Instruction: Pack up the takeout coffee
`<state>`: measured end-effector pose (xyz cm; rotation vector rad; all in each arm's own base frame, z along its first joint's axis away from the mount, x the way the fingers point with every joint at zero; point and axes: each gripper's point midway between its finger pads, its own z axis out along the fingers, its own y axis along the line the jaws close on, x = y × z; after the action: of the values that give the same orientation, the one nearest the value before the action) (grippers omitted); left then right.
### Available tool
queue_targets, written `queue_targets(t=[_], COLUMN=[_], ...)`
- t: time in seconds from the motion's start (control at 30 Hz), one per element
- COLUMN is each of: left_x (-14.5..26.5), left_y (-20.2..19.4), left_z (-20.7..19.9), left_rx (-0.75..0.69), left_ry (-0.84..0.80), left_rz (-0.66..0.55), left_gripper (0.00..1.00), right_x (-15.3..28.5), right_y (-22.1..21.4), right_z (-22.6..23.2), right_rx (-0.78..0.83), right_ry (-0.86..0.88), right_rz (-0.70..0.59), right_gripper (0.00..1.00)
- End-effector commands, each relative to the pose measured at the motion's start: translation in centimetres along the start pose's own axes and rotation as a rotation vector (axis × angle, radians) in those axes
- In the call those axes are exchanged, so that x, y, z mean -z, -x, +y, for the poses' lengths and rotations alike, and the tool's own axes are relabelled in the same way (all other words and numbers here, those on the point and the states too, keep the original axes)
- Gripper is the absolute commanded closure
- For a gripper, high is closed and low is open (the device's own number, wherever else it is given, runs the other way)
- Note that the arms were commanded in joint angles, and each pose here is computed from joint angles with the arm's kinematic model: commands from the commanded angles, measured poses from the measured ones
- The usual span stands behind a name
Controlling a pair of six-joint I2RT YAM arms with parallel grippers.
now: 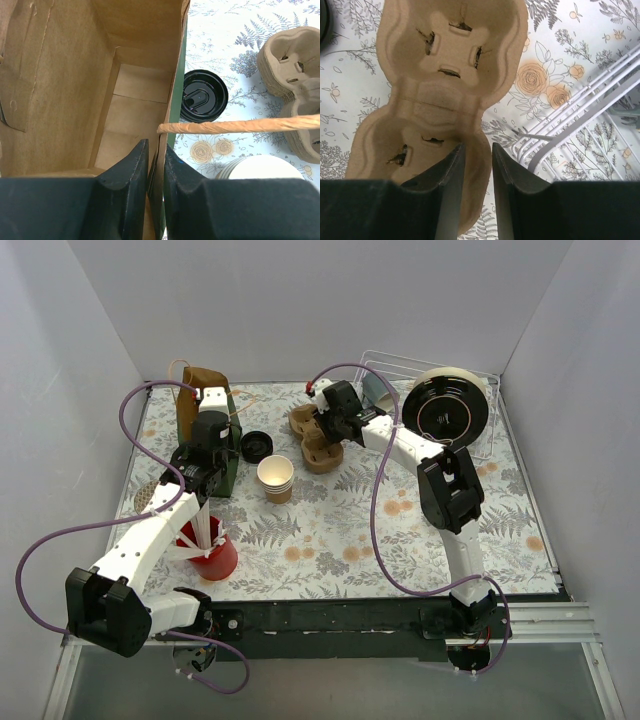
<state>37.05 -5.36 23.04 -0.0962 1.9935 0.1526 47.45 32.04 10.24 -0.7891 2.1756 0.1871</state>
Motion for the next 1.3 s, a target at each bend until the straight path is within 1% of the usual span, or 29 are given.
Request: queue_targets(t=[0.0,0.13,0.23,0.27,0.33,0.37,0.47,0.67,0.9,1.07,1.1,1.13,1.2,1.23,1.27], left_x=[-0.1,-0.1,-0.1,-0.1,-0.2,-0.1,0.0,-0.1,-0.2,-0.1,-0.1,-0.1,-0.1,-0.1,-0.1], left_y=[-2.0,-2.1,-2.1,-2.1,-2.2,-2.1,-2.1,-2.3,-2.4,-2.3,-2.4,-2.3,-2.4,-2.3,-2.3], left_z=[0.0,0.1,0.0,0.0,0.1,0.2,0.2,0.0,0.0,0.0,0.0,0.0,0.1,0.1,0.2], left_rx=[-0.019,-0.021,-0.02,-0.02,-0.02,-0.019,-0.018,-0.02,-0.018,-0.018,-0.018,-0.019,-0.018,-0.018,-0.017], left_ry=[-0.002,0.001,-0.002,-0.002,0.0,0.002,0.001,-0.004,-0.004,-0.005,-0.005,-0.003,0.001,0.002,0.003], left_rz=[0.062,0.064,0.064,0.064,0.065,0.063,0.061,0.068,0.07,0.071,0.071,0.07,0.07,0.069,0.067], left_gripper=[0.85,0.85,0.85,0.85,0.85,0.85,0.85,0.85,0.85,0.85,0.85,0.85,0.85,0.85,0.85], right_x=[2.0,1.8,1.9,1.8,1.9,1.9,2.2,3.6,4.7,4.5,4.4,4.3,4.9,4.6,5.7], right_y=[2.5,1.8,1.7,1.7,1.9,1.8,2.1,4.2,5.7,5.6,5.2,5.0,4.8,3.0,4.3], right_z=[-1.2,-0.9,-1.0,-1.1,-1.2,-1.2,-1.4,-1.5,-1.3,-1.2,-0.9,0.7,2.0,2.6,2.9], right_rx=[-0.01,-0.02,-0.021,-0.021,-0.023,-0.023,-0.024,-0.042,-0.079,-0.08,-0.06,-0.028,0.013,0.047,0.07], right_ry=[-0.048,-0.035,-0.039,-0.041,-0.043,-0.042,-0.053,-0.048,-0.034,-0.031,-0.016,0.081,0.147,0.171,0.194], right_rz=[-0.04,-0.023,-0.03,-0.029,-0.034,-0.031,-0.044,-0.096,-0.159,-0.158,-0.15,-0.15,-0.154,-0.127,-0.19], right_gripper=[0.63,0.63,0.67,0.72,0.77,0.82,0.9,0.99,0.99,0.99,0.99,0.99,0.93,0.83,0.77])
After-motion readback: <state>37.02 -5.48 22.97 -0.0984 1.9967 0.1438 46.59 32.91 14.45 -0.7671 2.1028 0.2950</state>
